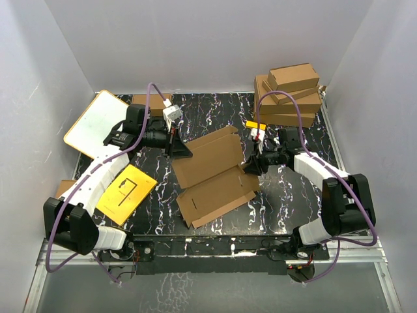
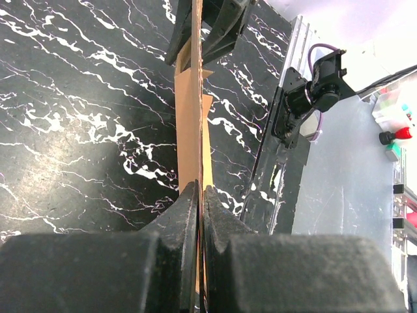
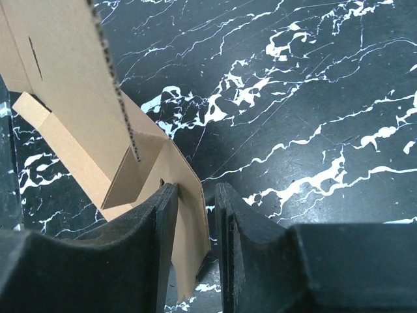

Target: Fold the paper box

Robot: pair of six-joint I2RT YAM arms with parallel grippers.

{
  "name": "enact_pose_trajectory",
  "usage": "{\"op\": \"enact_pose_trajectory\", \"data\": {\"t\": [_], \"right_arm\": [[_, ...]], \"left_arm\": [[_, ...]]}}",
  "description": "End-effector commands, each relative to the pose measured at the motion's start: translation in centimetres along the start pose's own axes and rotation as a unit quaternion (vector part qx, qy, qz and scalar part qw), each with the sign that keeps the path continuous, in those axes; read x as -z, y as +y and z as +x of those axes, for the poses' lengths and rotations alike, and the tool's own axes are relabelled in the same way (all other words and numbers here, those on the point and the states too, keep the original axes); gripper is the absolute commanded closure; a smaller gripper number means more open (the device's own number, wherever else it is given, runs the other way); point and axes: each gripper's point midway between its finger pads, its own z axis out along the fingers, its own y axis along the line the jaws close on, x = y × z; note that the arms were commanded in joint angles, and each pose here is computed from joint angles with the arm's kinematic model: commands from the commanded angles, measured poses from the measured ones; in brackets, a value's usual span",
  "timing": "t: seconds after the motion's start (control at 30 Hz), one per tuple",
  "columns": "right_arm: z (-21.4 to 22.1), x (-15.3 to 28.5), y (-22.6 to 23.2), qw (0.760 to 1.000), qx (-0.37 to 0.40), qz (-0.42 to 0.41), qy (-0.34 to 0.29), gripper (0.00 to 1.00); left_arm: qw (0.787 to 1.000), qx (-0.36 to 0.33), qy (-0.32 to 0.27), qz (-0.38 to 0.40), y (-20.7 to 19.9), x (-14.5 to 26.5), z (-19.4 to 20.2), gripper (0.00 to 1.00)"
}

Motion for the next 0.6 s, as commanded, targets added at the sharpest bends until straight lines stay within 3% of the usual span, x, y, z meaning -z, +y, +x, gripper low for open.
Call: {"op": "enact_pose_trajectory", "data": {"t": [0.0, 0.43, 0.57], "right_arm": [[-3.2, 0.2, -1.7, 0.999, 0.035, 0.021, -0.021, 0.67], [-1.9, 0.7, 0.8, 0.997, 0.07, -0.042, 0.004, 0.72], [-2.4, 0.8, 1.1, 0.995, 0.083, -0.052, 0.001, 0.88]], "left_arm": [[0.999, -0.034, -0.015, 0.018, -1.6, 0.6, -1.9, 1.0], [0.999, -0.044, -0.004, -0.015, -0.7, 0.9, -2.3, 1.0], [0.998, -0.052, -0.002, -0.028, -0.3, 1.1, -2.6, 1.0]]}}
